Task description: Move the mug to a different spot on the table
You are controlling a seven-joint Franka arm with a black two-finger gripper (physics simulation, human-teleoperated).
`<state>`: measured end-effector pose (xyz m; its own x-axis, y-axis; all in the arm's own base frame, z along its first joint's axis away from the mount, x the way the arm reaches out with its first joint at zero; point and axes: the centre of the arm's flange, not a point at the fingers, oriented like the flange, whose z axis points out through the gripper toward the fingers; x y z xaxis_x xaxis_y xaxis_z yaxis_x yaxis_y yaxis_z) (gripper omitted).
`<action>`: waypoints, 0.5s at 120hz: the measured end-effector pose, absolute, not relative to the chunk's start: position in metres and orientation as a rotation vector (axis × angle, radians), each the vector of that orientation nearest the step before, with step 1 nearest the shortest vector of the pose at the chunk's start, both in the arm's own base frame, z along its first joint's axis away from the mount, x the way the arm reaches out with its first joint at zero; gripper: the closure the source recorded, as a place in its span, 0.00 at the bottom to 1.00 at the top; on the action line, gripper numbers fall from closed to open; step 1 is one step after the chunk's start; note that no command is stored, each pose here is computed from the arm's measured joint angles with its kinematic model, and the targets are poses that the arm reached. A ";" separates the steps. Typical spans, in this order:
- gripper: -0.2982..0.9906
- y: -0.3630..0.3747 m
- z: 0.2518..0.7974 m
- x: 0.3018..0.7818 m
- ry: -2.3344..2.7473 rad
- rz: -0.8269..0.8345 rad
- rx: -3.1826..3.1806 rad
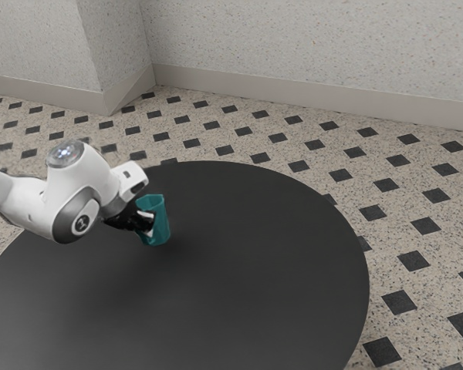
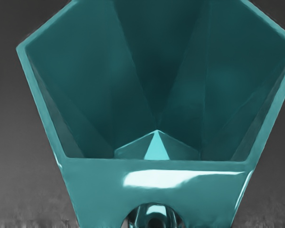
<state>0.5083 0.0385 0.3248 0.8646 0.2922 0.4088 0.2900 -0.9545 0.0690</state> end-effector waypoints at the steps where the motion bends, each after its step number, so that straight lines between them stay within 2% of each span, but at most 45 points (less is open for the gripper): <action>1: 0.80 0.038 0.325 0.506 0.473 0.663 3.028; 60: 0.80 -0.009 0.322 0.422 0.354 0.612 3.055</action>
<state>0.4217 -0.0092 0.3218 0.8984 0.2211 0.3794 0.2188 -0.9745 0.0499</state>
